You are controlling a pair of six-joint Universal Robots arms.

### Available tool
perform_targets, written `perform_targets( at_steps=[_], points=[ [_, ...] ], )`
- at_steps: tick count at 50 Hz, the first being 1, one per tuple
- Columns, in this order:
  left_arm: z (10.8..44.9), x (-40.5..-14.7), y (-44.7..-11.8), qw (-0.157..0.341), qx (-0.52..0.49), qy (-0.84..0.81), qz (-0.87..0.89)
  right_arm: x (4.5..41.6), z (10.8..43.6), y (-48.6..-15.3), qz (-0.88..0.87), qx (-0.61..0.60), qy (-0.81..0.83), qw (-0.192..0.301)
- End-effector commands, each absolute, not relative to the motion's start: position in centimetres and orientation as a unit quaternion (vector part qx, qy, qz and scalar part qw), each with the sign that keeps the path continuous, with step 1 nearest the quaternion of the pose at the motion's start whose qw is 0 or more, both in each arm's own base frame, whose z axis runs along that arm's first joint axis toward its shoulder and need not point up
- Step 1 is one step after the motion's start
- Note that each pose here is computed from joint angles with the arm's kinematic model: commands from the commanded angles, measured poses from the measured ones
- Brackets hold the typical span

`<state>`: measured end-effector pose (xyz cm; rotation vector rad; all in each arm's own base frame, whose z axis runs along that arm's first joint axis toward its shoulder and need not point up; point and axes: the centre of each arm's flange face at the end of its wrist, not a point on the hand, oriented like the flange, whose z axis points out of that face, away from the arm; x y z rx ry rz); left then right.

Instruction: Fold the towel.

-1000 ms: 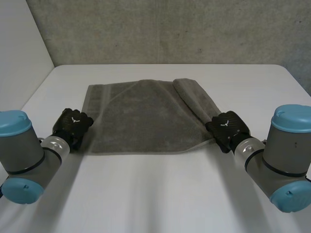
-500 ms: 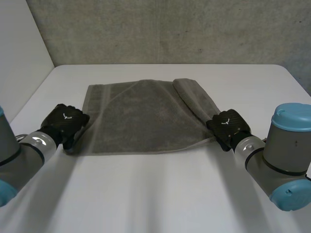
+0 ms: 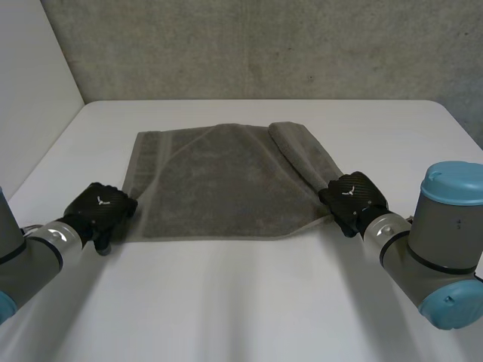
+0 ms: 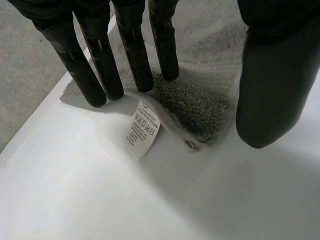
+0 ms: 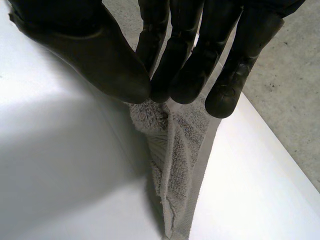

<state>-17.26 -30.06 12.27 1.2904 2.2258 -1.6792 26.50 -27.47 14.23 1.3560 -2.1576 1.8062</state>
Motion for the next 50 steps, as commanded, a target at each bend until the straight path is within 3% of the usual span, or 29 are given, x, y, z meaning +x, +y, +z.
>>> perform_targets(
  at_steps=[1,50],
  points=[
    [11.6,-16.8,-30.8,0.055,0.432,0.715,-0.547,26.6,14.2,-27.4,0.578,0.435,-0.691,0.008],
    [10.7,-17.3,-33.7,0.073,0.429,0.692,-0.576,26.7,14.2,-27.3,0.577,0.438,-0.69,0.005]
  ],
)
